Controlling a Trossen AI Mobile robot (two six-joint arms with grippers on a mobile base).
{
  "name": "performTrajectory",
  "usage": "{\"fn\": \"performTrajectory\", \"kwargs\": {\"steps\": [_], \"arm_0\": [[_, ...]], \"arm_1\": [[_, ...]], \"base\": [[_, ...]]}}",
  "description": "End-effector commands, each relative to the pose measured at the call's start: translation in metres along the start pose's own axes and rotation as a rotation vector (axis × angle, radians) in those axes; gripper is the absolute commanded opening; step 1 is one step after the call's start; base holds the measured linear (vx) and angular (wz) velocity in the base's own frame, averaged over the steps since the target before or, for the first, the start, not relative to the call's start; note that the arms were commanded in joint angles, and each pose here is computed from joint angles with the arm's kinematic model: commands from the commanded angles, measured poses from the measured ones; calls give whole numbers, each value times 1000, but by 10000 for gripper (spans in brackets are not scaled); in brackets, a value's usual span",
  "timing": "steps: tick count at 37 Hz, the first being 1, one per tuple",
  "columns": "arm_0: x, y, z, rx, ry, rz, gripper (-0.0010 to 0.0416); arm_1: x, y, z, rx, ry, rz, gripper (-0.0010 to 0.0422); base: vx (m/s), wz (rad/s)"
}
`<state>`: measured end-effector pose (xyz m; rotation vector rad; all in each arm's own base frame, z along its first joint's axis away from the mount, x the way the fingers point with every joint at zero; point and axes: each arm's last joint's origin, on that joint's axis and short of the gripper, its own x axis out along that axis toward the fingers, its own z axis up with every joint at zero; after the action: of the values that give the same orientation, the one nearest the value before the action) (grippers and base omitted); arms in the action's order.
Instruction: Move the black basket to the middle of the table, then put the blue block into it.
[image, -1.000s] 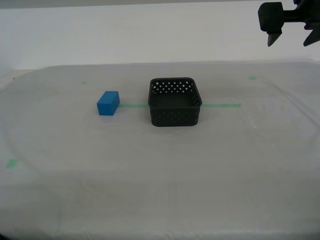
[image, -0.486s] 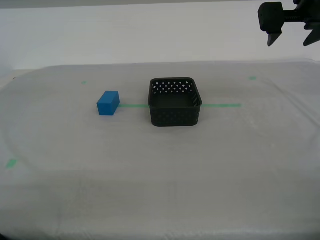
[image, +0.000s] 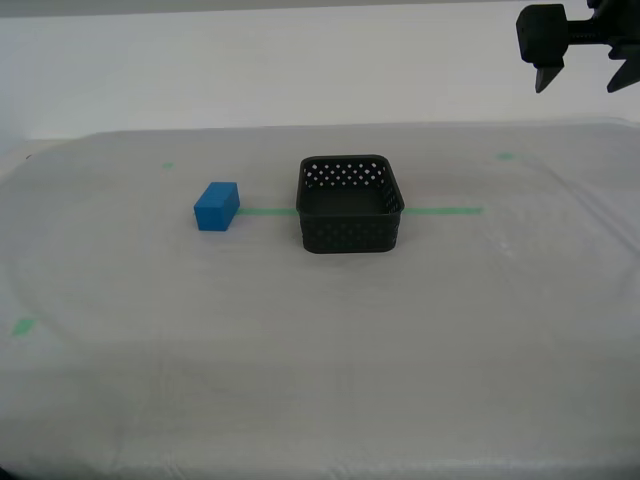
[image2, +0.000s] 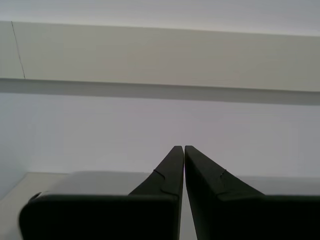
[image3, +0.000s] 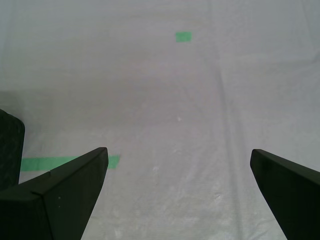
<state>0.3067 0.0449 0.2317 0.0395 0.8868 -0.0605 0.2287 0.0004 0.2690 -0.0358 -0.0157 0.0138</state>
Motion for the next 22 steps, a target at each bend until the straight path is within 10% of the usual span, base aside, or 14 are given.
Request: {"fn": "performTrajectory", "kwargs": {"steps": [1, 22], "arm_0": [[0, 0, 0, 1, 0, 0, 399], [0, 0, 0, 1, -1, 0, 399]], "arm_1": [[2, 0, 2, -1, 49, 18, -1], [4, -1, 32, -85, 341, 59, 0]], "base": [[0, 0], [0, 0]]}}
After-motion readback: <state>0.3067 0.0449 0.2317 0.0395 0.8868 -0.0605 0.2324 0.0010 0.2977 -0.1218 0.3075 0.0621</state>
